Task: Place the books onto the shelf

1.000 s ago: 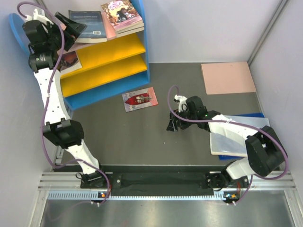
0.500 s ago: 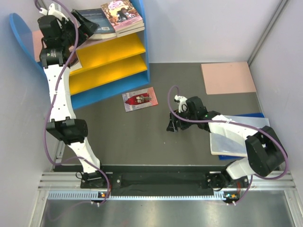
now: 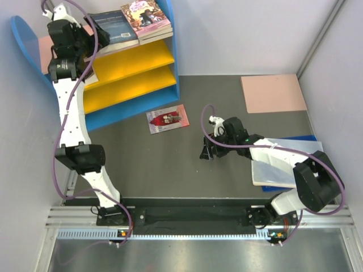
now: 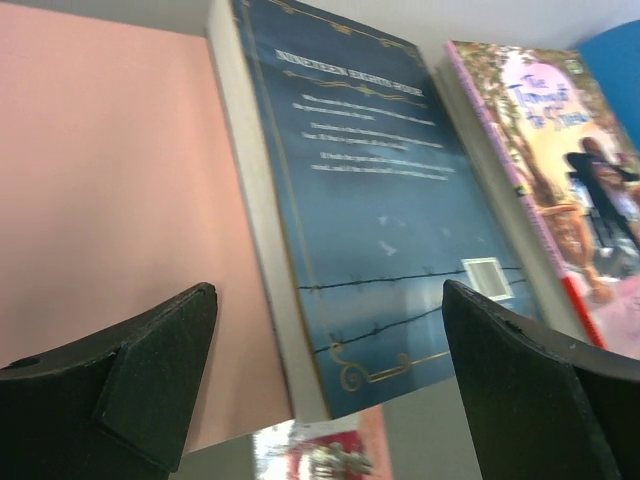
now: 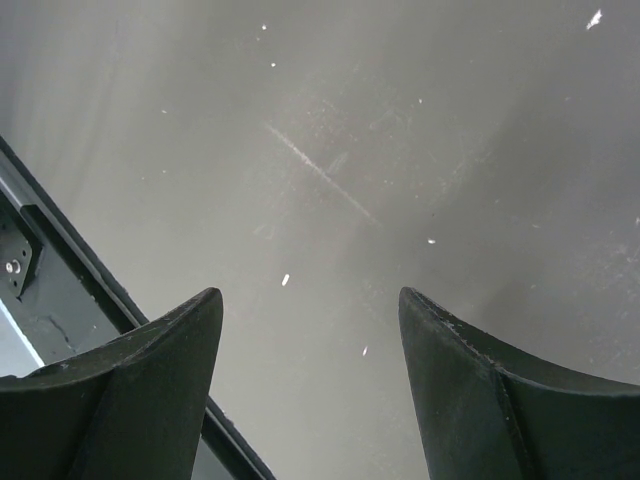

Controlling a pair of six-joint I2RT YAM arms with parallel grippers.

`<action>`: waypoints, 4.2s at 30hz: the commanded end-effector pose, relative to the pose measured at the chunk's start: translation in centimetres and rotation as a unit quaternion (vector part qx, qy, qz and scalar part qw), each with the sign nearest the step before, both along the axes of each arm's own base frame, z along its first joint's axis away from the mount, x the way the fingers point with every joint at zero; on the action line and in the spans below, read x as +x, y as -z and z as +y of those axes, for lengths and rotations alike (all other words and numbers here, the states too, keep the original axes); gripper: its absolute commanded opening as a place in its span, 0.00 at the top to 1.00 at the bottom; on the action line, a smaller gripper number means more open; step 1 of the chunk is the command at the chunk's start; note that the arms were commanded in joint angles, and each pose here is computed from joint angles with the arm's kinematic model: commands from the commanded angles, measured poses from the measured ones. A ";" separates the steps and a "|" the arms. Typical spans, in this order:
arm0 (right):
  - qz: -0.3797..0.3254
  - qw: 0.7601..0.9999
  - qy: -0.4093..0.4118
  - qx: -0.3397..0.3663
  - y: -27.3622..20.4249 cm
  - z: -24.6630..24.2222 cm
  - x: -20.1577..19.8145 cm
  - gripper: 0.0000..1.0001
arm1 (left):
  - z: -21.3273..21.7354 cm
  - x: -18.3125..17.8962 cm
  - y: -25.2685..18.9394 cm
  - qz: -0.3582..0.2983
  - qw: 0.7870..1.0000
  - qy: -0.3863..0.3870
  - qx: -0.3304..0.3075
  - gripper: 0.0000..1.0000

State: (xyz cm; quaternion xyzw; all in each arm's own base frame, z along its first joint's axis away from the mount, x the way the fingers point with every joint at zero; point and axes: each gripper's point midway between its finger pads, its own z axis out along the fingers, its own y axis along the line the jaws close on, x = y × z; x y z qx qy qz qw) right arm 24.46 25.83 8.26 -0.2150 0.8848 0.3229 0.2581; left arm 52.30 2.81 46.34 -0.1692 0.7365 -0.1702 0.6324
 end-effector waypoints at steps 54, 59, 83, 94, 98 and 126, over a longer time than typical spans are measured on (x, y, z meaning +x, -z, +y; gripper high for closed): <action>-0.004 0.988 0.108 0.108 0.6 8.3 24.6 0.34 | -13.7 -8.9 38.7 0.386 0.904 0.133 0.125 0.22; 0.011 0.989 0.104 0.105 2.0 8.8 24.0 0.34 | -14.0 -8.3 39.5 0.394 0.901 0.134 0.125 0.25; 0.021 0.990 0.042 0.130 1.5 14.7 20.3 0.38 | -14.6 -9.0 45.1 0.463 0.867 0.141 0.117 1.00; 0.010 0.988 -0.013 0.154 -2.2 17.4 16.9 0.52 | -15.7 -10.2 46.3 0.477 0.857 0.165 0.109 1.00; 0.017 0.987 -0.034 0.153 -1.7 18.4 14.6 0.59 | -16.1 -11.0 46.4 0.480 0.853 0.173 0.107 1.00; 0.022 0.981 0.048 0.187 -4.7 12.5 6.4 1.00 | -18.3 -20.3 32.1 0.318 0.921 0.225 -0.016 0.01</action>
